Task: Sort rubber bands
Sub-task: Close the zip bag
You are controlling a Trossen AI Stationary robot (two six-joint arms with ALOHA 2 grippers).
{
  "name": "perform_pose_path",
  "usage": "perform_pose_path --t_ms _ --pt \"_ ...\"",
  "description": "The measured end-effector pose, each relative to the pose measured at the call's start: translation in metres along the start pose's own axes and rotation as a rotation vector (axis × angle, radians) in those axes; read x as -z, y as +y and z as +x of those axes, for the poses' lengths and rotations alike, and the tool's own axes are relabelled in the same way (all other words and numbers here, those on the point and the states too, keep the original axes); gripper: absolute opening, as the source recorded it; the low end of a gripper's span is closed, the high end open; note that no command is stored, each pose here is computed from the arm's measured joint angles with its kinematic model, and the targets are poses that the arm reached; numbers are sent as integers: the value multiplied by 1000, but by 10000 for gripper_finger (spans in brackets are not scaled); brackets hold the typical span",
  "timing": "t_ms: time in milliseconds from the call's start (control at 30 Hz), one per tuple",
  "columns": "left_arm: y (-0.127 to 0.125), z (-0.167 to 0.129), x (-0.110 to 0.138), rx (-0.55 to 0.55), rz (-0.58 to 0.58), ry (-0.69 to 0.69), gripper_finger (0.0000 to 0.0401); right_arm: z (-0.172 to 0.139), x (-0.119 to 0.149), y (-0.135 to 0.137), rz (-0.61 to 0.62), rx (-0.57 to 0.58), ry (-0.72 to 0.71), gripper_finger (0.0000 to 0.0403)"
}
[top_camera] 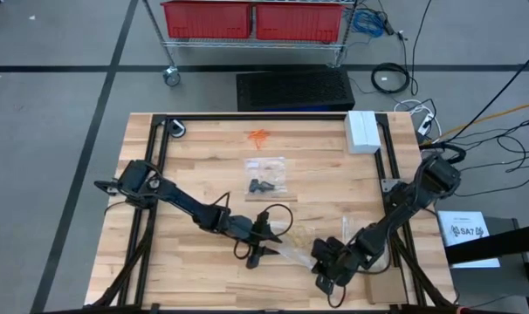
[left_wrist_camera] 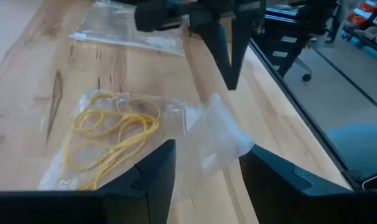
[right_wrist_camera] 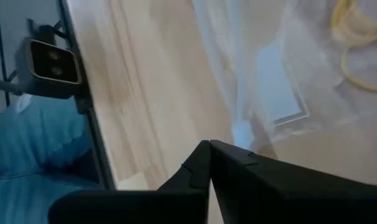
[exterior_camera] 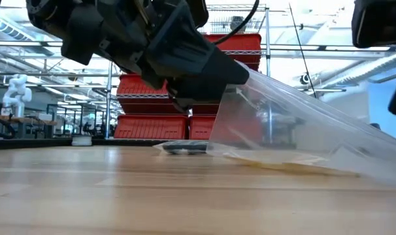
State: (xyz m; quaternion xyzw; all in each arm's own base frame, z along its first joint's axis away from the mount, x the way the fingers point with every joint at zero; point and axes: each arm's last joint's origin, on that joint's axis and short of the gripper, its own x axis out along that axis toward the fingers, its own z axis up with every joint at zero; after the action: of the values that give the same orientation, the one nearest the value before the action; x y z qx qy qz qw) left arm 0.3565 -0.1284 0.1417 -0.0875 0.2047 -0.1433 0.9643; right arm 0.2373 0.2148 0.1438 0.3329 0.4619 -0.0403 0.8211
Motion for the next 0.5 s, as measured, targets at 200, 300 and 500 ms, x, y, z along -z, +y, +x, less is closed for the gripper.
perform_pose_path --t_ms 200,300,500 --pt "2 0 0 -7 19 5 181 24 1 -10 33 48 11 0" --pt "3 0 0 -9 29 9 181 26 -3 -15 64 97 -5 0" --pt "2 -6 -4 -2 92 41 181 14 -14 -27 62 232 -86 0"
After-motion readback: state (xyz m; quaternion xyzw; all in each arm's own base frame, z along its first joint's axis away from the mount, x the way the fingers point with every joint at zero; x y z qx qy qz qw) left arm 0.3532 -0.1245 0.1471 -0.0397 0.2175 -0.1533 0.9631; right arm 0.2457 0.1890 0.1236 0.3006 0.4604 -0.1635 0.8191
